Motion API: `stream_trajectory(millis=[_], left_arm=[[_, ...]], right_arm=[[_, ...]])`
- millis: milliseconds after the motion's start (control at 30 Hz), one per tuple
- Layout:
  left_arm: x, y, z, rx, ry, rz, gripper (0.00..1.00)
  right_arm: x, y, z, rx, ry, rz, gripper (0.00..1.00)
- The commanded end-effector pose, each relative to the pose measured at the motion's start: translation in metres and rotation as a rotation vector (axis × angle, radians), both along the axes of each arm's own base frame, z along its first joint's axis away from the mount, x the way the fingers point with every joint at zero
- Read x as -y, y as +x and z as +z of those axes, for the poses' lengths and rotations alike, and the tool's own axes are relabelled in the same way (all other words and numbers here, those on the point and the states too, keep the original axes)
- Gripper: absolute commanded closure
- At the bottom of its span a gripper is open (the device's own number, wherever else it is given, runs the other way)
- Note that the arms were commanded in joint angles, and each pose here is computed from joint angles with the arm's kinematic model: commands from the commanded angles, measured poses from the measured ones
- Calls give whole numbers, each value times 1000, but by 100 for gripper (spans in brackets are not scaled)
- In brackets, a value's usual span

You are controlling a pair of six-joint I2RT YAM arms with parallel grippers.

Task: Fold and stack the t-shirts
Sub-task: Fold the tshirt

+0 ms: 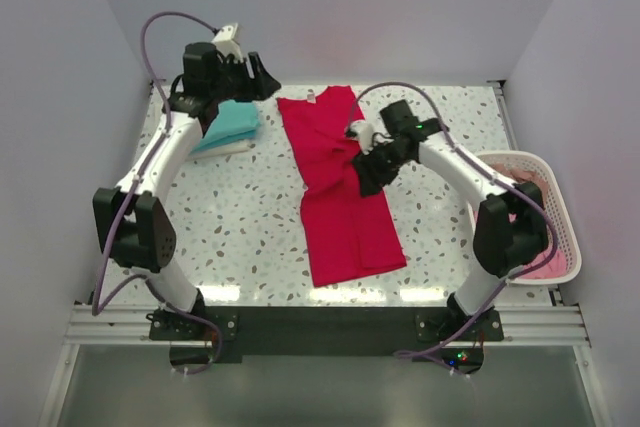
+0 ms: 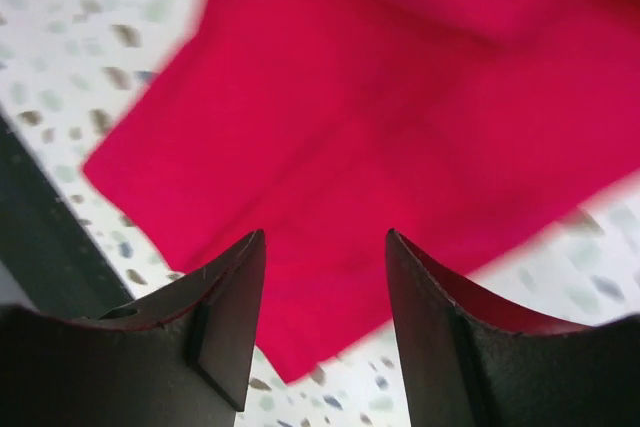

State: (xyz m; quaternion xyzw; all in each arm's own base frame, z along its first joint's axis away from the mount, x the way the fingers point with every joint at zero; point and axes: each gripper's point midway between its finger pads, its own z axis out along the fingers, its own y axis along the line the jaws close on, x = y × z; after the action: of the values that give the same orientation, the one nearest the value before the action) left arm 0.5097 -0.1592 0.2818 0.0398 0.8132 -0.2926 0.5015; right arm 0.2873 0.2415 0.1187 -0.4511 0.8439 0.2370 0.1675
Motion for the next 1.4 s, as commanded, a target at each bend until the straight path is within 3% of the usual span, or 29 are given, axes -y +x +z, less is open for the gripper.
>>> stream_trajectory(millis=[0,67,100,167,200,433,733,967,1067,1167,1200,1300,1367], left_arm=[[24,-52,-43,-65,49,-100,34],[39,-85,-48,-83,51,-133,34],[40,-107,-80,-157,64,-143,34],[48,-139,-87,-181,49,-155,34],[46,-159,-115,-244,54,-159,33],[60,-241,-166,-407,18,-234,31],[89,-306,-232,-594,45,-335,30],[113,-325,-254,-643,67,-389,31],[126,-333,-260,-664,63,-422,40],[132,-347,-267,-705,55,-457,62],[134,-356,-270,-715,67,-480,74],[134,-377,-269,-734,72,-528,87],[134,-390,-266,-749,62,-558,90]], right_arm=[[55,23,-13,-12,-21,-208,46],[79,32,-28,-34,-44,-301,46],[84,38,-31,-40,-34,-338,46],[95,44,-44,-96,-20,-397,47],[96,46,-48,-123,-8,-419,47],[105,38,-80,-283,15,-474,50],[104,9,-99,-384,11,-456,55],[106,-12,-113,-450,-9,-441,61],[108,-20,-116,-476,-18,-426,72],[110,-25,-116,-486,-32,-418,94],[110,-25,-114,-487,-34,-415,100],[115,-30,-106,-498,-66,-387,100],[119,-40,-95,-528,-87,-347,100]])
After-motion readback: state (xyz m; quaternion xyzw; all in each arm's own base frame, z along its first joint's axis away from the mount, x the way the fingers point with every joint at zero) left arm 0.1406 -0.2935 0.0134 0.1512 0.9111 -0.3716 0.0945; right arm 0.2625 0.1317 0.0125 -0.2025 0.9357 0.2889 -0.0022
